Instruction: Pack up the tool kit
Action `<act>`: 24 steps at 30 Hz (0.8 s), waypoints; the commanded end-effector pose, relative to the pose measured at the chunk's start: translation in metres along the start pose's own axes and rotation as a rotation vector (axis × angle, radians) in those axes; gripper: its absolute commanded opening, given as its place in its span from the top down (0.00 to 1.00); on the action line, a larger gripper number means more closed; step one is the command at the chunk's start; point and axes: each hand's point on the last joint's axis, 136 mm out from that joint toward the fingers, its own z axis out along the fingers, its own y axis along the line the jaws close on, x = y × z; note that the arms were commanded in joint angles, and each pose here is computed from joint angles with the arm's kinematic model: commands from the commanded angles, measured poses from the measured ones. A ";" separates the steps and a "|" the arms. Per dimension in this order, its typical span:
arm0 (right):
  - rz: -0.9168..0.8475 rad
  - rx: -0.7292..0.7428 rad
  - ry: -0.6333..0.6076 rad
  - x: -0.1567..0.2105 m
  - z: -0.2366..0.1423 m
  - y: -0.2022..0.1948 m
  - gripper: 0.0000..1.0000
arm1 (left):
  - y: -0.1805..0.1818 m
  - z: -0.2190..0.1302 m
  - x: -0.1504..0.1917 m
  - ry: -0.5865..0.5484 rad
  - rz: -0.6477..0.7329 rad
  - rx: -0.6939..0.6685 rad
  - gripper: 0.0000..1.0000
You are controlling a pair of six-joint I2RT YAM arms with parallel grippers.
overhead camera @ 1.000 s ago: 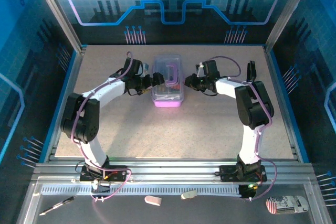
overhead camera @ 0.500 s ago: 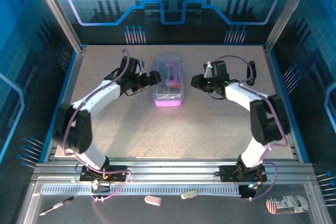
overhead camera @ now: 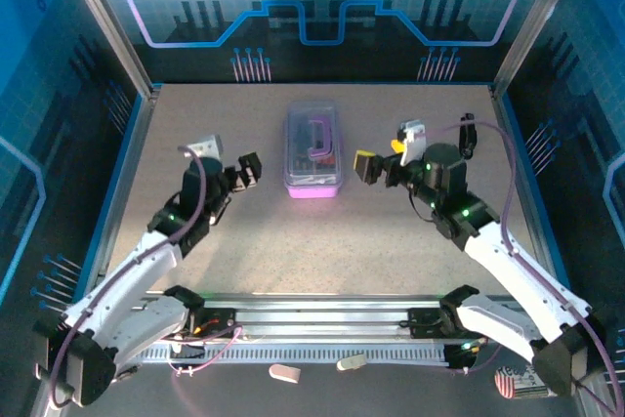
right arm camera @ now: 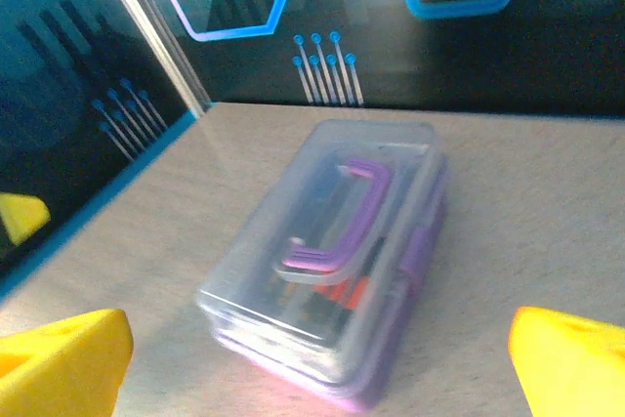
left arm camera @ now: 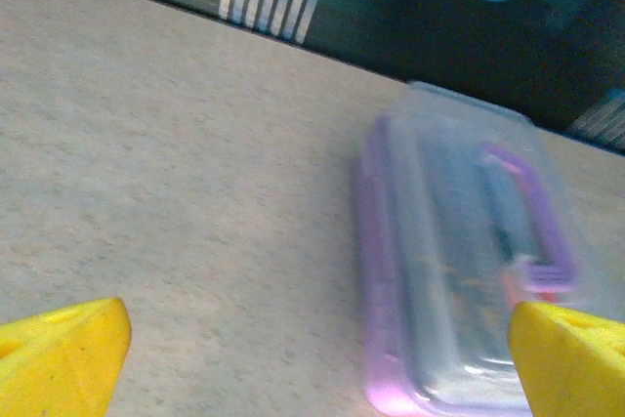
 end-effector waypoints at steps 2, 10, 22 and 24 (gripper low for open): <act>-0.315 0.164 -0.008 0.033 0.007 -0.034 0.00 | 0.040 0.007 -0.010 -0.328 0.171 -0.135 0.01; -0.494 0.259 -0.054 0.041 0.010 -0.053 0.00 | 0.082 0.053 0.021 -0.268 0.330 -0.294 0.01; -0.356 0.264 -0.013 0.061 0.020 -0.077 0.00 | 0.117 0.105 0.045 -0.119 0.205 -0.158 0.01; -0.380 0.271 -0.003 0.065 0.021 -0.080 0.00 | 0.115 0.107 0.045 -0.111 0.210 -0.150 0.01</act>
